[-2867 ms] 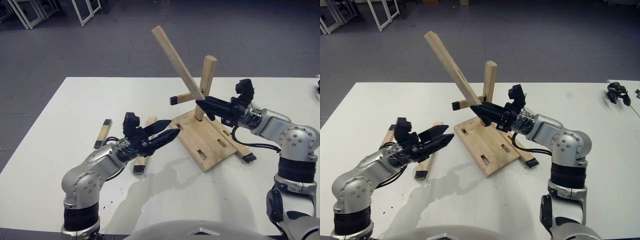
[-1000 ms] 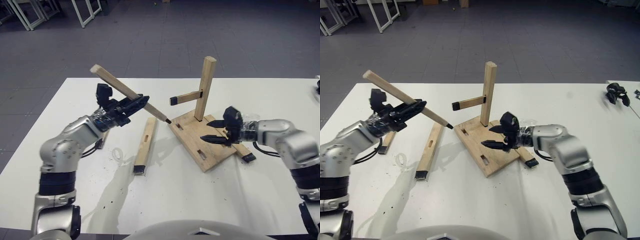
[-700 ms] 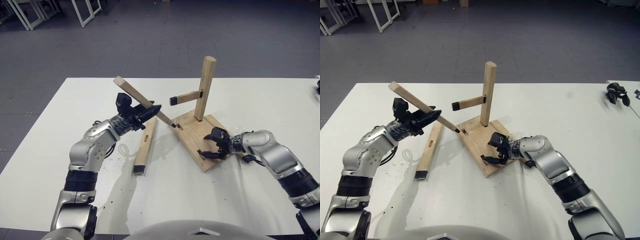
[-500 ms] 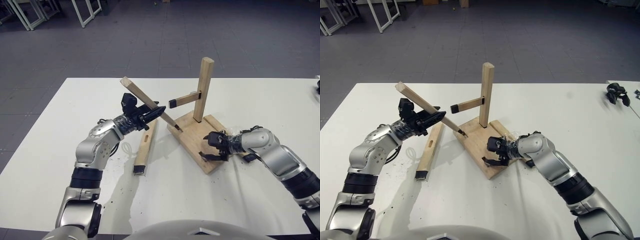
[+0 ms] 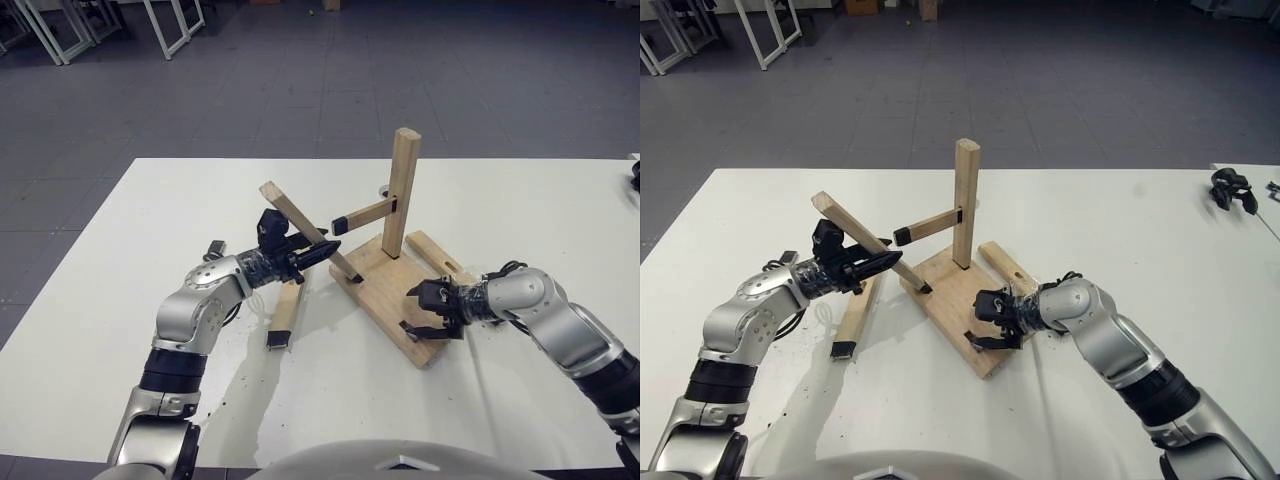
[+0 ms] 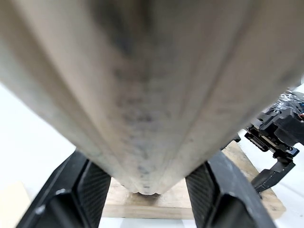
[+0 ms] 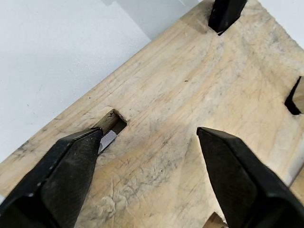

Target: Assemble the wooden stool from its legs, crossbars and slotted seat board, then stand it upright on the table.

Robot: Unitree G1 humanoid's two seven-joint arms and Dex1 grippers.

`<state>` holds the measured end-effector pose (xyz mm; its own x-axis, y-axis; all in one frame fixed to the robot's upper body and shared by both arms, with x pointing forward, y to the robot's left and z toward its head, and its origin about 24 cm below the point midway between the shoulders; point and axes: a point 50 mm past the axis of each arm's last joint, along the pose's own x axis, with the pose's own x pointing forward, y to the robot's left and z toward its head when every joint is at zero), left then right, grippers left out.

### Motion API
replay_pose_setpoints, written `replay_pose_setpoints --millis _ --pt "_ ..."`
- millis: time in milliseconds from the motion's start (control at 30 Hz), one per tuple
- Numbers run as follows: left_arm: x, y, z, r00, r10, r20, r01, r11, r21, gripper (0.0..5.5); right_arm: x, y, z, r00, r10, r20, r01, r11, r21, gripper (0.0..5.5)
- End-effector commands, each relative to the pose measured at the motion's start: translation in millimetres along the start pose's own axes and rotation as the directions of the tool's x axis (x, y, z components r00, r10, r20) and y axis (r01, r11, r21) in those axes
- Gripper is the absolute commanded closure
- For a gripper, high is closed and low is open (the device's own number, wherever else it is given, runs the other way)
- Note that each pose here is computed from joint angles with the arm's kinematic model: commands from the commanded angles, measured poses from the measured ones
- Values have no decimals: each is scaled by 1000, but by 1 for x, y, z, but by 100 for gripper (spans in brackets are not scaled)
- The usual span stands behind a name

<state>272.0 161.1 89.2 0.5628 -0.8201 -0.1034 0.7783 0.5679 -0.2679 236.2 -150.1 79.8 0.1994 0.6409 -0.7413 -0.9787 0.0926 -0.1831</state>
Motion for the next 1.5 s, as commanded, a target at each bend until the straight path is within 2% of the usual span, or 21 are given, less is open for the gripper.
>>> replay_pose_setpoints --millis 33,200,400,567,667,767,900,933,967,1067,1133,1333,1400,1500 --pt "-14 1 -6 995 24 -97 -26 999 -20 346 2 9 -12 998 39 -39 -37 998 41 183" --pt "-12 0 -24 969 85 -233 -87 996 -1 347 -2 3 -6 1000 -4 -8 4 999 54 183" --pt "-14 4 -34 957 117 -265 -127 992 -19 347 -25 -10 15 995 -76 66 73 996 49 183" --pt "-8 4 -37 956 99 -275 -114 993 -39 347 -58 -49 67 937 -202 286 191 979 66 183" --pt "-7 5 -36 953 95 -287 -109 993 -34 347 -61 -72 99 862 -287 418 295 954 48 183" --pt "-8 6 -36 944 89 -317 -106 994 -37 347 -43 -95 133 795 -348 498 433 899 -64 232" --pt "-11 10 -40 927 92 -364 -113 993 -35 347 -17 -122 158 802 -356 480 512 824 -243 315" --pt "-10 11 -39 923 92 -372 -113 993 -36 347 -8 -127 156 821 -350 451 503 817 -281 319" --pt "-9 13 -38 922 93 -377 -116 993 -38 347 2 -129 149 846 -338 413 481 818 -316 347" --pt "-6 19 -36 904 99 -417 -116 993 -15 347 25 -124 111 929 -265 257 352 848 -397 352" --pt "-6 21 -38 883 111 -456 -128 992 -7 347 35 -117 94 954 -220 203 288 856 -428 352" --pt "-9 21 -49 803 125 -583 -150 989 7 347 48 -103 79 952 -217 214 289 865 -410 352" --pt "-9 17 -55 792 105 -602 -148 989 -23 347 38 -103 98 883 -290 368 422 833 -356 352" --pt "-10 12 -63 780 76 -622 -137 989 -50 347 -4 -113 137 691 -418 590 655 706 -267 352"
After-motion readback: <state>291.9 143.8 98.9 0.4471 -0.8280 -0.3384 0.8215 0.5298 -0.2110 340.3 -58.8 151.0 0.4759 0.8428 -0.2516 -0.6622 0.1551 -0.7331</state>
